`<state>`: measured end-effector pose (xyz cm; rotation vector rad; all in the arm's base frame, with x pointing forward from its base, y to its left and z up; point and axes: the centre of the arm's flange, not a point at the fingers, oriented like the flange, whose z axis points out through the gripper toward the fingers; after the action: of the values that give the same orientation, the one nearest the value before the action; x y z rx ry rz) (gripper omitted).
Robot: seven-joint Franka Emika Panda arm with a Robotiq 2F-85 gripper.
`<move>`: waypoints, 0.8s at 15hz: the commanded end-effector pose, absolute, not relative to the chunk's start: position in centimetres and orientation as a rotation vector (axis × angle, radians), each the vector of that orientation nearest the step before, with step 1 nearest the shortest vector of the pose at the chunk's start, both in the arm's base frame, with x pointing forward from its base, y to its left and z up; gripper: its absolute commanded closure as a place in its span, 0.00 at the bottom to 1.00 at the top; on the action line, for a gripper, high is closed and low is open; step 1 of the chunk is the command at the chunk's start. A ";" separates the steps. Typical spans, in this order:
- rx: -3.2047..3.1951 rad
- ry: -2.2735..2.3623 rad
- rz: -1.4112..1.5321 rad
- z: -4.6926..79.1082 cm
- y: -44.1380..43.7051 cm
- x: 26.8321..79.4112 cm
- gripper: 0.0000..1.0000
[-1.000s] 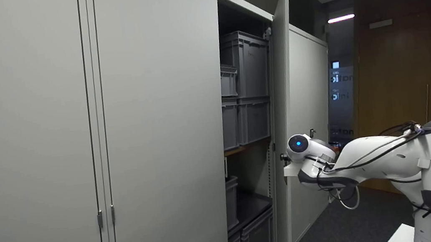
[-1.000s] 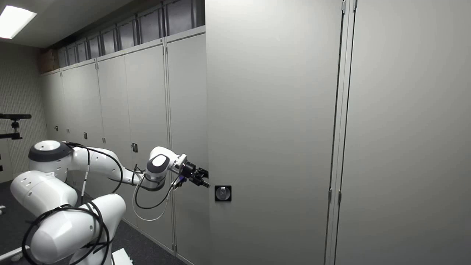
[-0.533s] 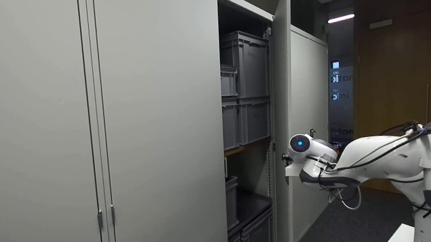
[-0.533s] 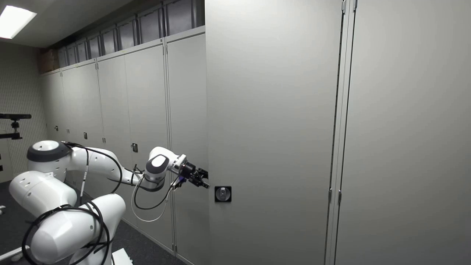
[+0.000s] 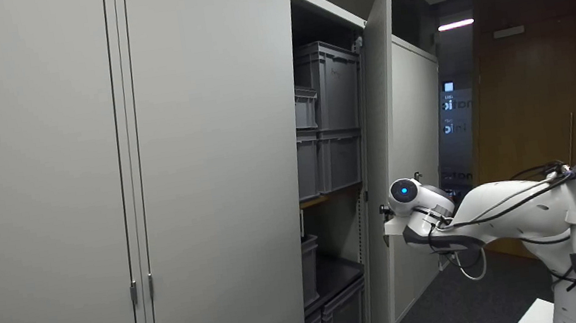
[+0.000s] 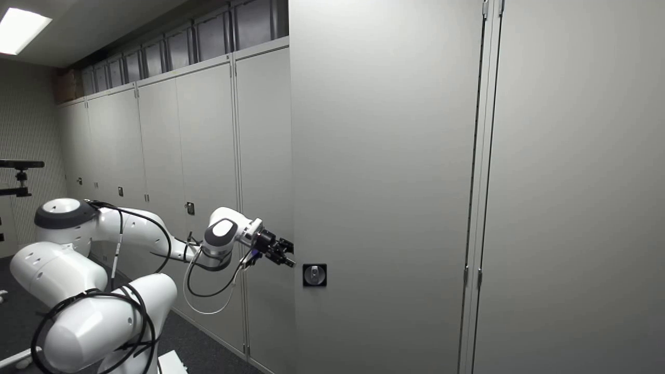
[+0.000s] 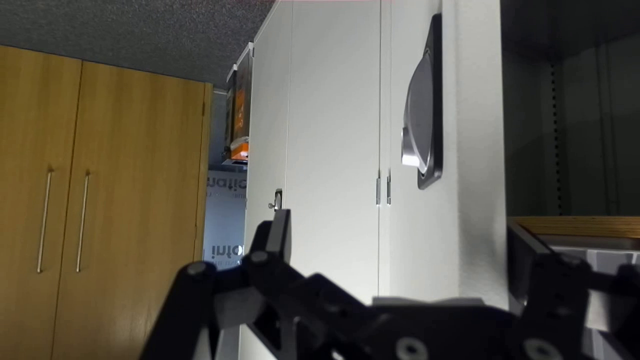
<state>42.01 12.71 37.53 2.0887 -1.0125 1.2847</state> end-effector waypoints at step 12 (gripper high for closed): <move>2.081 -1.054 1.259 38.9 8.8 38.3 0.00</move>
<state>40.20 10.61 37.77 2.0927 -1.0531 1.2567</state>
